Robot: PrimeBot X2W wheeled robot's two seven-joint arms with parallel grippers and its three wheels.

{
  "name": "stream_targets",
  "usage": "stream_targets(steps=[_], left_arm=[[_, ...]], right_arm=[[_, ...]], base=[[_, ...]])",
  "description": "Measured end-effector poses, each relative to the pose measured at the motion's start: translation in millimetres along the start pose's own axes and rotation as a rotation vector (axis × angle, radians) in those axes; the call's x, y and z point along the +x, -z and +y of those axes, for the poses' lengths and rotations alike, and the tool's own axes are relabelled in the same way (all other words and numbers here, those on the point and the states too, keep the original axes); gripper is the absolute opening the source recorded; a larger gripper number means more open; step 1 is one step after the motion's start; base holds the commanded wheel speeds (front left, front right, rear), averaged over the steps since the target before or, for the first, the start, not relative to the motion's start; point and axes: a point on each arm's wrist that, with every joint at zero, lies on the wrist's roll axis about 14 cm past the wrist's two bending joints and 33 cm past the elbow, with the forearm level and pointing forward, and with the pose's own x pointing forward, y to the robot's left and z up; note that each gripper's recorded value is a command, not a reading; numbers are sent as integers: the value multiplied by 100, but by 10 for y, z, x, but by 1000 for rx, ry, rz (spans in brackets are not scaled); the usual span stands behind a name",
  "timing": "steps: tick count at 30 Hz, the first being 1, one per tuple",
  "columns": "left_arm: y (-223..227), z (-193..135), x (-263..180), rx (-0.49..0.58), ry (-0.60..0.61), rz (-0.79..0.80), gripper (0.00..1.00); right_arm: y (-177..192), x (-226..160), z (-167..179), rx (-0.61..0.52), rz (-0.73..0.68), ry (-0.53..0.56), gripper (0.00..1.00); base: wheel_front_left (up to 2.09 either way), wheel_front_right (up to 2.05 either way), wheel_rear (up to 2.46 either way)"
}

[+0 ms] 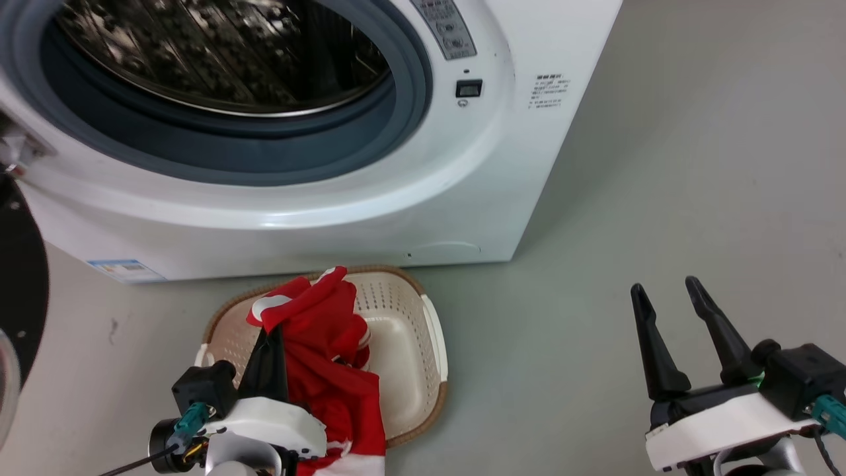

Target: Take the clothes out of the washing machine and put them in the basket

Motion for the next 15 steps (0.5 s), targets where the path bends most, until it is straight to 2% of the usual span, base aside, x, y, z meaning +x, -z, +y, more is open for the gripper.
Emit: stream_targets(steps=[15], left_arm=[[1326, 294, 415, 16, -82, 394, 0]], right_arm=[[485, 354, -209, 6, 106, 41, 100]], base=[[0, 0, 0]])
